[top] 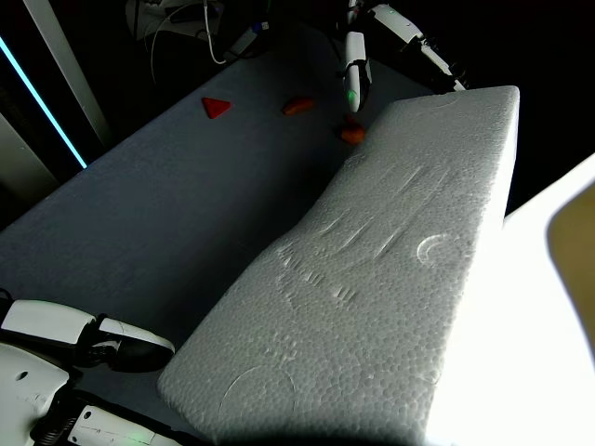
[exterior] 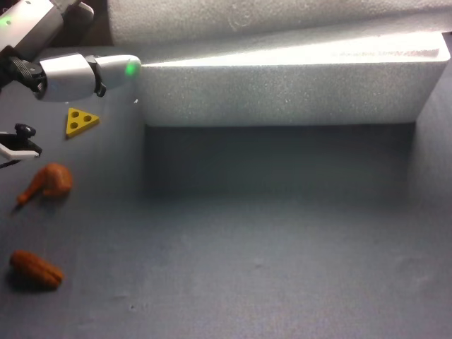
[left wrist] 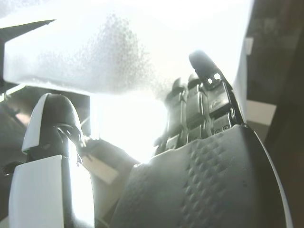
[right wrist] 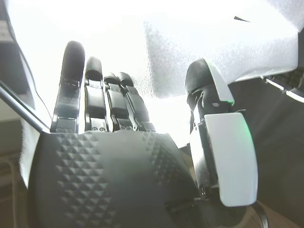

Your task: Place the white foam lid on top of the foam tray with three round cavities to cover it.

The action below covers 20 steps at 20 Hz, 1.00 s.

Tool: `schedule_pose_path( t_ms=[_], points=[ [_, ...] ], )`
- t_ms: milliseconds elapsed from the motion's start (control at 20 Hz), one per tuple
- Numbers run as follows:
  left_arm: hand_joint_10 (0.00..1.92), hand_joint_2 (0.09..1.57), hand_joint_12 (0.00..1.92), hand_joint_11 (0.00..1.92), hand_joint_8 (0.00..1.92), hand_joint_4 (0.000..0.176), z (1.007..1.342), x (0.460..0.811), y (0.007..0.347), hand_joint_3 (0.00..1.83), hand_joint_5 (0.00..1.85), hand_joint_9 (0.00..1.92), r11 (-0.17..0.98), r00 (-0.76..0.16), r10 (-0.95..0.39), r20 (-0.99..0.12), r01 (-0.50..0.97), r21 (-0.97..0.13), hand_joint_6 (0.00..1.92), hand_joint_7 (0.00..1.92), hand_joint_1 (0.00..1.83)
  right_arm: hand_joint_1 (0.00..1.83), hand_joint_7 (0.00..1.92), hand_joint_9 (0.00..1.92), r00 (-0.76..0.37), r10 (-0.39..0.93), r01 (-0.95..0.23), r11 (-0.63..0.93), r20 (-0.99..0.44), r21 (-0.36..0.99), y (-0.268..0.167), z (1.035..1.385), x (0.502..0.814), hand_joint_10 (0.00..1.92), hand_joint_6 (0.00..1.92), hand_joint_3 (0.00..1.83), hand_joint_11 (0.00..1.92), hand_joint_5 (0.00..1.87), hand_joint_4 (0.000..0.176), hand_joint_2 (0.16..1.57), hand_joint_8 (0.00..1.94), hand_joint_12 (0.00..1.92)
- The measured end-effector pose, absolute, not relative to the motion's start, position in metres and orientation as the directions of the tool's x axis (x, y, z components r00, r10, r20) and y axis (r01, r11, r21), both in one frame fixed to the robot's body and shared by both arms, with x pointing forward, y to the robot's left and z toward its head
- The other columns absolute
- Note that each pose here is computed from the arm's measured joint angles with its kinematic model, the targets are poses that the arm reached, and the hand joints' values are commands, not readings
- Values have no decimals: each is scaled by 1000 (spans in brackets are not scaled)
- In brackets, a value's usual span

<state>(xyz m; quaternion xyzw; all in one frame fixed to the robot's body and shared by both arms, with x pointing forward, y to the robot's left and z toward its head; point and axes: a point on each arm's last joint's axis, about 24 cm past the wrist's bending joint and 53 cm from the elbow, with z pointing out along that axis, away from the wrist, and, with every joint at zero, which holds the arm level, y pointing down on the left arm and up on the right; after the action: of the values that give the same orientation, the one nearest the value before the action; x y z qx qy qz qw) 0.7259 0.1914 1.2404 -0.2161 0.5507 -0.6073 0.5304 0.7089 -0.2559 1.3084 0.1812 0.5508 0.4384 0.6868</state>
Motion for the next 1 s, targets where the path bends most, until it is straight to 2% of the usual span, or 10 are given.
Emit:
schedule_pose_path(
  t_ms=[150,300,450,500,650,750,800,850,950,1000],
  points=[
    [9,1096,1011,0,4,0,1244,731,194,0,235,35,194,-337,-875,-347,412,-890,5,62,642,529,178,0,-11,798,-382,554,-603,740,-254,1300,714,660,69,2,0,94,0,1305,87,1547],
    [17,1094,1114,0,1,0,1243,736,192,1,224,68,202,-342,-872,-351,403,-893,0,91,582,502,165,0,-35,786,-355,568,-617,743,-253,1289,722,707,217,4,0,5,0,1330,94,1538],
    [18,1101,1205,0,8,0,1238,742,190,1,220,76,214,-350,-866,-356,385,-898,6,86,548,457,138,0,-63,787,-319,567,-614,759,-252,1276,731,609,325,0,0,0,0,1328,78,1498],
    [20,1094,1046,0,1,9,1236,745,190,0,209,29,228,-352,-861,-368,380,-896,1,64,568,442,130,0,-66,786,-313,569,-615,761,-253,1274,732,563,329,2,0,0,0,1332,71,1473],
    [40,1085,1008,0,14,19,1231,758,188,0,214,68,248,-352,-859,-373,351,-903,3,99,523,407,89,0,-72,785,-303,571,-616,763,-253,1272,738,441,193,2,0,0,0,1332,42,1473],
    [30,1092,1063,0,2,0,1234,765,189,2,213,71,252,-344,-863,-371,345,-904,0,105,552,417,101,0,-76,788,-297,567,-611,768,-253,1273,743,464,81,0,0,0,0,1326,35,1401],
    [37,1094,1099,0,4,5,1235,769,188,1,232,104,255,-342,-862,-374,345,-903,5,131,546,430,73,0,-77,790,-293,566,-609,771,-253,1274,747,352,15,0,0,0,0,1321,17,1277],
    [39,1098,1135,0,3,24,1236,772,187,1,245,124,260,-340,-861,-378,343,-902,7,145,548,429,73,0,-80,789,-290,566,-609,772,-253,1273,748,297,2,0,0,0,0,1321,13,1170],
    [33,1103,1184,0,2,0,1229,778,189,1,254,121,275,-340,-860,-380,319,-907,6,140,558,382,95,0,-88,789,-284,566,-609,774,-251,1272,752,317,0,0,0,0,0,1312,18,1163],
    [34,1101,1193,0,5,0,1225,779,187,0,252,126,278,-345,-859,-378,306,-911,5,149,547,391,84,0,-90,787,-280,568,-610,774,-250,1270,752,267,0,0,0,0,0,1313,9,1104]
  ],
)
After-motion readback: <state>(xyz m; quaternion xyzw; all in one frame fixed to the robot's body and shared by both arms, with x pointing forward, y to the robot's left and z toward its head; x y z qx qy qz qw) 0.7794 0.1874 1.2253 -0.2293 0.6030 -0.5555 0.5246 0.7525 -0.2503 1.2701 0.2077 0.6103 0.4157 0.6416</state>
